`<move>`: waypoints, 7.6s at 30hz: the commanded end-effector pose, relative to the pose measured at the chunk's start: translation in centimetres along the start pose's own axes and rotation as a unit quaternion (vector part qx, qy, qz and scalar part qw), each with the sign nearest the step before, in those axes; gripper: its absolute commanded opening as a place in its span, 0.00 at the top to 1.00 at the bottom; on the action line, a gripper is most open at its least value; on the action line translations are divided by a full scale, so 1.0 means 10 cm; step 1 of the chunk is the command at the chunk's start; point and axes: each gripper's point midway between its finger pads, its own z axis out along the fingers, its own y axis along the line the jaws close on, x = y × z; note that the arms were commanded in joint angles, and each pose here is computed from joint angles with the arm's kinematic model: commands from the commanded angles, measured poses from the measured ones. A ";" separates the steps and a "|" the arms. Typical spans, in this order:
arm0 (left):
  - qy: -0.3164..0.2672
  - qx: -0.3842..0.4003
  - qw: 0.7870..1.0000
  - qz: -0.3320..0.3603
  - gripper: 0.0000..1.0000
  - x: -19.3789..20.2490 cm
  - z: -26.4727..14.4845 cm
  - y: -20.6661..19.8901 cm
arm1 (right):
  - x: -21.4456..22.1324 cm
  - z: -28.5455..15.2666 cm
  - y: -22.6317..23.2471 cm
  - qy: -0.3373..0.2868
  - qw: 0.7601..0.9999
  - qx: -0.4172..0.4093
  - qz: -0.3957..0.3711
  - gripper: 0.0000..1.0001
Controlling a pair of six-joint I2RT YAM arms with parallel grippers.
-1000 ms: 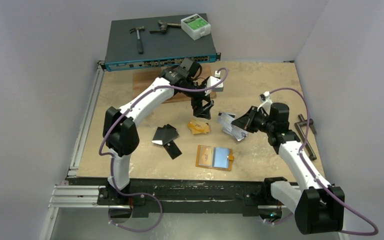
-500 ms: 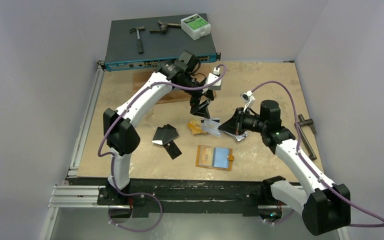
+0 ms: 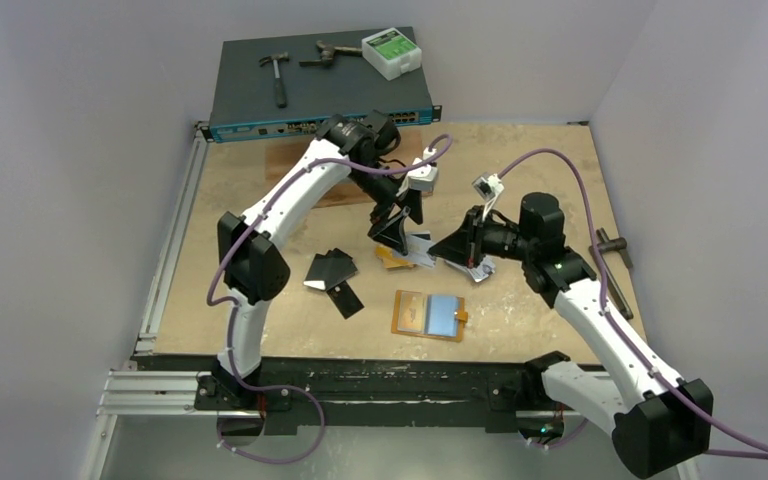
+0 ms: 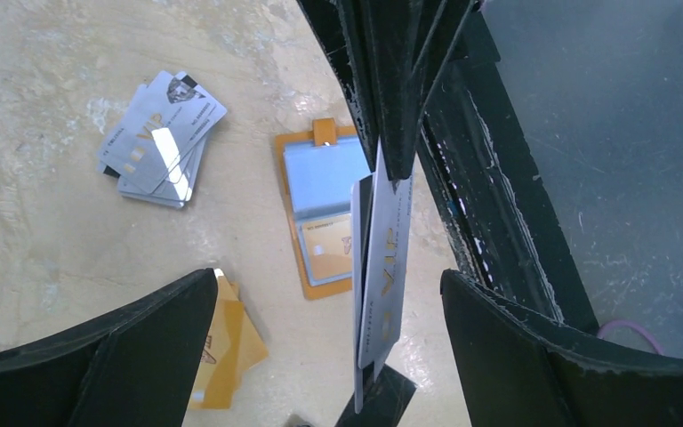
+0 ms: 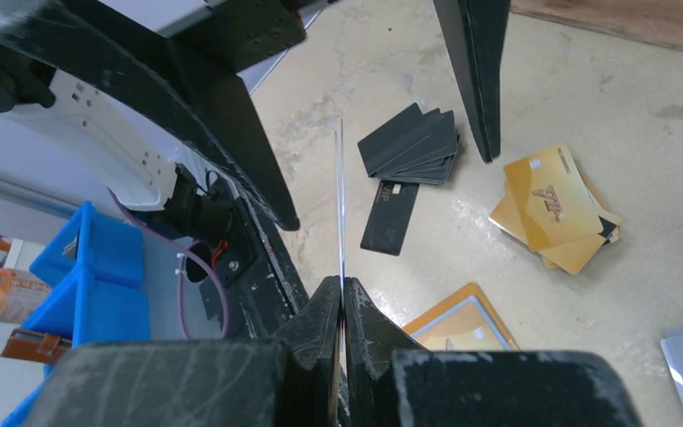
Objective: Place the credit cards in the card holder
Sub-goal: Place the credit card at the center of the board.
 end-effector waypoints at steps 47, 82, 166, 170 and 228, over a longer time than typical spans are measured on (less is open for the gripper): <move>-0.251 0.003 0.931 -0.265 1.00 -0.99 -0.20 -0.31 | -0.76 -0.69 0.34 -0.367 0.930 -0.007 0.018 0.20; -0.242 -0.001 0.924 -0.295 0.67 -0.92 -0.24 -0.43 | -1.01 -0.61 0.14 -0.392 0.916 -0.002 0.086 1.00; -0.250 -0.113 0.912 -0.304 1.00 -0.47 -0.50 0.14 | -0.41 -0.54 0.07 -0.329 0.929 -0.039 0.166 1.00; -0.229 -0.129 0.916 -0.303 1.00 -0.44 -0.42 0.24 | -0.32 -0.50 0.06 -0.308 0.936 -0.036 0.169 1.00; -0.237 -0.042 0.921 -0.306 1.00 -0.67 -0.01 0.12 | -0.06 -0.33 0.25 -0.196 0.965 -0.099 0.144 1.00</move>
